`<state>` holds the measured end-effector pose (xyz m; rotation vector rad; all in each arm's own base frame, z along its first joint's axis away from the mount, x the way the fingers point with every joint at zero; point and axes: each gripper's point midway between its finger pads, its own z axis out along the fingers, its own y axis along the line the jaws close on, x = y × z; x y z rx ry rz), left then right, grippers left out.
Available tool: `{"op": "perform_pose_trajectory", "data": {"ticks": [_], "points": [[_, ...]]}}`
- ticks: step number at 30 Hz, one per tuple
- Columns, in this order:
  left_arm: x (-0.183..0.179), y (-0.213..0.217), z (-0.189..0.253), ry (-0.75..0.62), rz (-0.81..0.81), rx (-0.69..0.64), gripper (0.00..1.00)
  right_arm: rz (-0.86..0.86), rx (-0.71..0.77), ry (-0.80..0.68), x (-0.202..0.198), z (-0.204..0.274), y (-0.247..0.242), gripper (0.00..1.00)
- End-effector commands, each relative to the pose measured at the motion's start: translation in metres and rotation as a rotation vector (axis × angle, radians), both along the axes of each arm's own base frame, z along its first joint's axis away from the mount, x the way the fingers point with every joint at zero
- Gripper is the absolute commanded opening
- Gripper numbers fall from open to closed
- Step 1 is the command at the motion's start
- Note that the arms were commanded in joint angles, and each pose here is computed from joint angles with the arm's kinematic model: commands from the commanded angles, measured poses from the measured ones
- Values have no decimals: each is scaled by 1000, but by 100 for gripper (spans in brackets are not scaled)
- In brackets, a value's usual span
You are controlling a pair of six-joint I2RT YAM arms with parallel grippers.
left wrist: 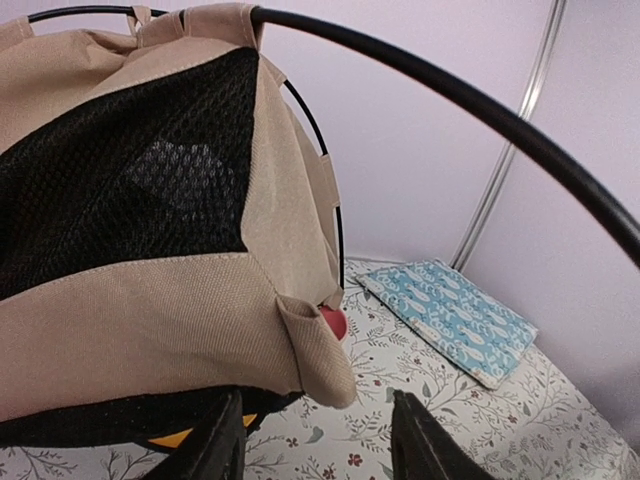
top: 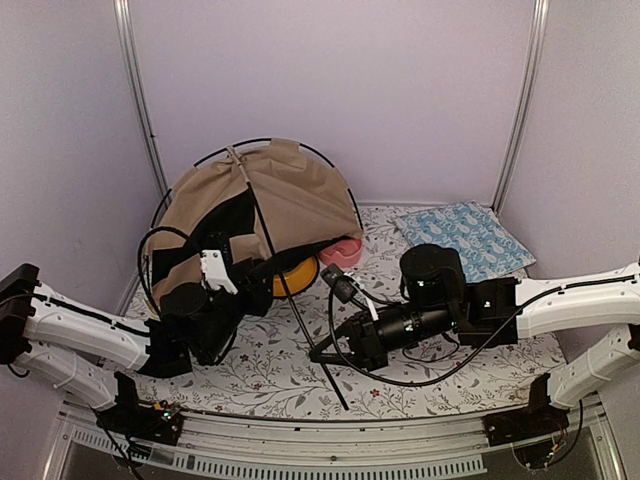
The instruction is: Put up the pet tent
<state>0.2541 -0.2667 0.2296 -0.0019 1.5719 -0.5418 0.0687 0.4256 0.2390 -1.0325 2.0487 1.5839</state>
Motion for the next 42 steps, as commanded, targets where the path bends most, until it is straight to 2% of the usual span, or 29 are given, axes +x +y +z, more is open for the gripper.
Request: {"op": "perform_pose_trajectory", "data": {"ticks": [1,10,17,21,23,25,29,32,42], "points": [[4,4,16,-32,30,-43,50,22,67,-49,-4,18,9,0],[11,5,10,0,63,-33,41,25,62,-50,-6,17,9,0],[16,3,4,26,58,-19,20,23,60,-48,-7,18,7,0],[16,-2,-1,35,38,12,11,19,66,-51,-6,21,6,0],[15,-10,-3,34,6,51,0,19,69,-51,-6,22,7,0],[11,-23,-6,35,-45,104,0,21,78,-53,-6,26,8,0],[-27,-60,-7,-4,-231,180,0,27,87,-41,-6,29,12,0],[-62,-78,-20,35,-319,201,0,43,95,-32,-5,32,17,0],[-169,-81,-90,234,-341,293,0,-28,200,-7,33,64,32,0]]}}
